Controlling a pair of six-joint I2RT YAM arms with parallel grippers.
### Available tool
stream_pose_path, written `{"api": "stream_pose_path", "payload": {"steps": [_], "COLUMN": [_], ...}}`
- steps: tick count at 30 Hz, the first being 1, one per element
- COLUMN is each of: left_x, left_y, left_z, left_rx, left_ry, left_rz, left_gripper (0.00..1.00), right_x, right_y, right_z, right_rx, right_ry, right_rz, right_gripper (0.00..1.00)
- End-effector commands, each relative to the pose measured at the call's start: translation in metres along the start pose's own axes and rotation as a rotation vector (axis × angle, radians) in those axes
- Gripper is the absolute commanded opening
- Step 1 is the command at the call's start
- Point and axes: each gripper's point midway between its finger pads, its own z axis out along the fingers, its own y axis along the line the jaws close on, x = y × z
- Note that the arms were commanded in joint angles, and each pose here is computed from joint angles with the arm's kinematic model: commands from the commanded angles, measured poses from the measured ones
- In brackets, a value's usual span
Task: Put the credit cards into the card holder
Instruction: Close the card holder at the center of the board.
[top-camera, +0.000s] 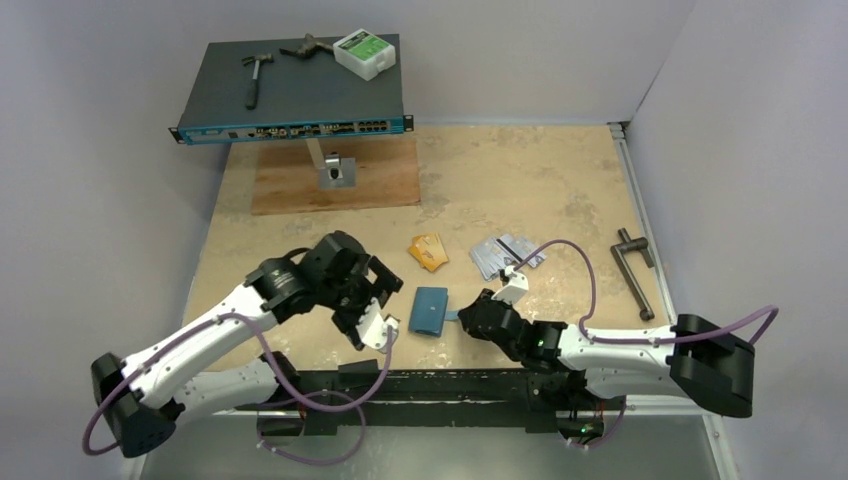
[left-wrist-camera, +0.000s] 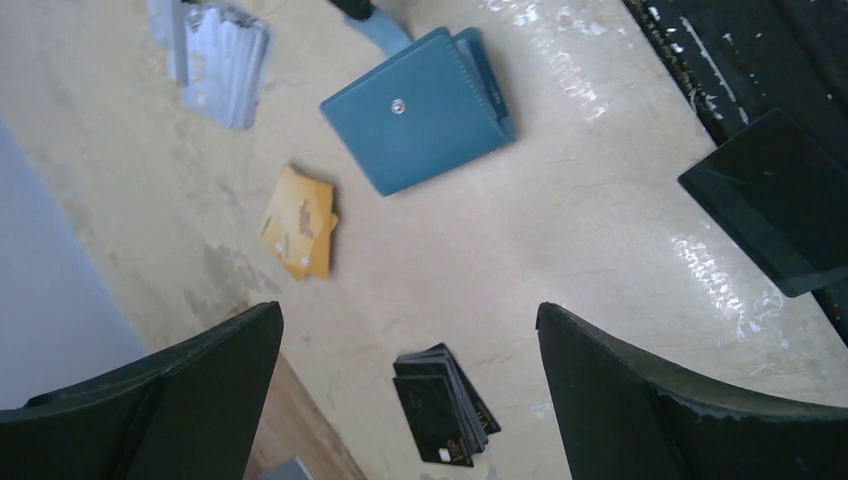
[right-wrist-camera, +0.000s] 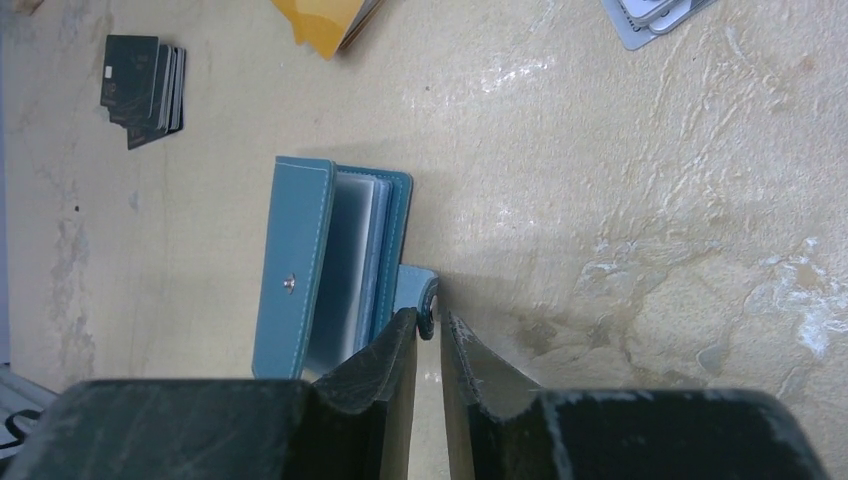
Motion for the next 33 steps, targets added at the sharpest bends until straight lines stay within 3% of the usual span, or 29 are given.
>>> {"api": "stream_pose_path", "payload": {"steps": [1, 4, 6, 10, 11, 13, 16, 22, 27, 33], "left_x": [-0.009, -0.014, -0.02, -0.021, -0.021, -0.022, -0.019, -0.002, 0.003, 0.007], "left_y": [-0.009, 0.0, 0.002, -0.005, -0.008, -0.01, -0.011, 0.0, -0.023, -0.05], "left_z": [0.035, 0.051, 0.061, 0.08, 0.084, 0.09, 0.104, 0.125, 0.133, 0.14], "left_rx": [0.127, 0.047, 0.017, 0.106, 0.142, 0.203, 0.225, 0.212, 0.269, 0.422], "left_ry": [-0.028, -0.072, -0.118, -0.133, -0.13, -0.13, -0.116, 0.017, 0.023, 0.027], "left_rz": [0.005, 0.032, 0.074, 0.074, 0.06, 0.029, -0.013, -0.177, -0.124, -0.086], "left_gripper": [1.0, 0.97, 0.88, 0.43, 0.36, 0.34, 0.39, 0.36, 0.33, 0.17], "right_x": [-0.003, -0.001, -0.001, 0.0, -0.001, -0.001, -0.002, -0.008, -0.011, -0.014], "right_y": [0.005, 0.002, 0.001, 0.0, -0.001, -0.004, -0.004, 0.002, 0.0, 0.004], "right_z": [-0.002, -0.003, -0.003, -0.003, -0.003, -0.003, -0.002, -0.005, -0.006, -0.007], "right_rx": [-0.025, -0.024, -0.019, -0.015, -0.009, 0.0, 0.011, 0.003, 0.001, 0.002], "right_ry": [-0.004, 0.005, 0.01, 0.015, 0.015, 0.019, 0.026, 0.024, 0.023, 0.031], "right_rz": [0.024, 0.027, 0.025, 0.031, 0.031, 0.033, 0.028, 0.028, 0.049, 0.06], "right_gripper": [0.16, 0.17, 0.17, 0.17, 0.17, 0.17, 0.17, 0.17, 0.17, 0.19]}}
